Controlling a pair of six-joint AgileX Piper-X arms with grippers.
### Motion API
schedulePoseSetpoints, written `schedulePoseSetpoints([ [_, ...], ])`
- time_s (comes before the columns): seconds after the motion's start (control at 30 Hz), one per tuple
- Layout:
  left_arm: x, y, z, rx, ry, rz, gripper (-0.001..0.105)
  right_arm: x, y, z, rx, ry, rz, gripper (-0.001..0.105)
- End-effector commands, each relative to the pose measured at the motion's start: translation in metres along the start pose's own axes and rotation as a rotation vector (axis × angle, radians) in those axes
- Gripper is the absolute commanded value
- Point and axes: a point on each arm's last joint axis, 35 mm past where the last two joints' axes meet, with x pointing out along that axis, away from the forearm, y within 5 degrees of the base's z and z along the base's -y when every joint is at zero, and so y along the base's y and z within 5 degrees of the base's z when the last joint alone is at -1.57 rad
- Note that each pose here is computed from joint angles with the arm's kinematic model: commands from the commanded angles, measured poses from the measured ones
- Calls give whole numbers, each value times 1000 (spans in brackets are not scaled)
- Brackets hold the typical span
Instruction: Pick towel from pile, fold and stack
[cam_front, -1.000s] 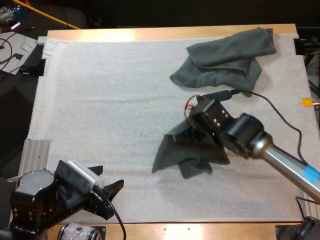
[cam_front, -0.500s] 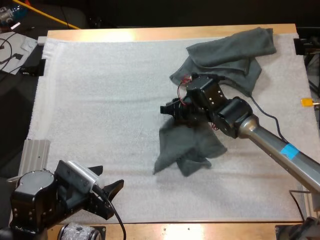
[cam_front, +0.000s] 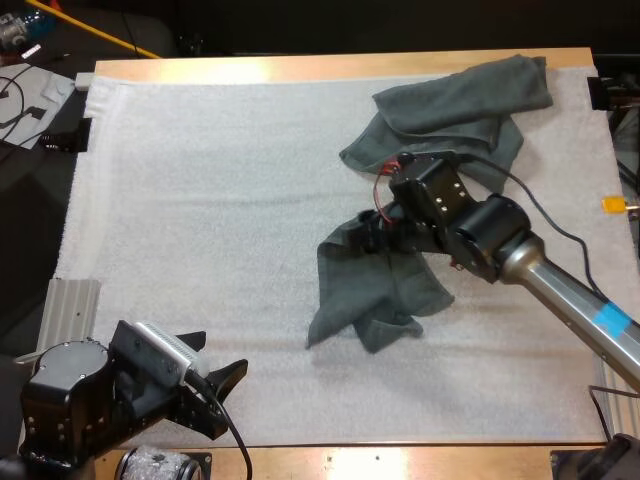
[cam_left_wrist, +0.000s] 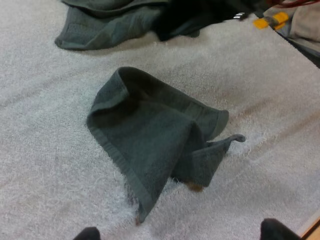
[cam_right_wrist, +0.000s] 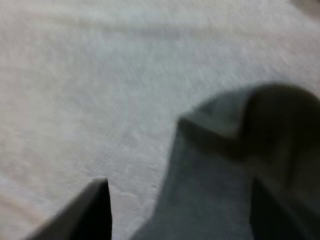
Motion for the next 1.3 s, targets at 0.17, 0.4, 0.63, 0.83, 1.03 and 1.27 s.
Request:
schedulePoseSetpoints([
  [0.17, -1, -2, 1, 10, -10, -15, 62, -43, -6, -35, -95, 267, -148, 56],
  [0.4, -1, -1, 0, -6, 7, -12, 62, -42, -11, -47, -102, 307, -184, 55],
  [0.63, -1, -1, -2, -10, 21, -7, 62, -17, -24, -92, -67, 422, -242, 55],
  [0.83, -1, 0, -4, -20, 42, -3, 62, 7, -35, -128, -5, 429, -243, 54],
  [1.03, -2, 0, -6, -31, 52, 4, 62, 23, -49, -149, 77, 383, -213, 55],
  [1.27, -1, 0, -6, -33, 56, 2, 62, 31, -71, -148, 180, 303, -175, 54],
])
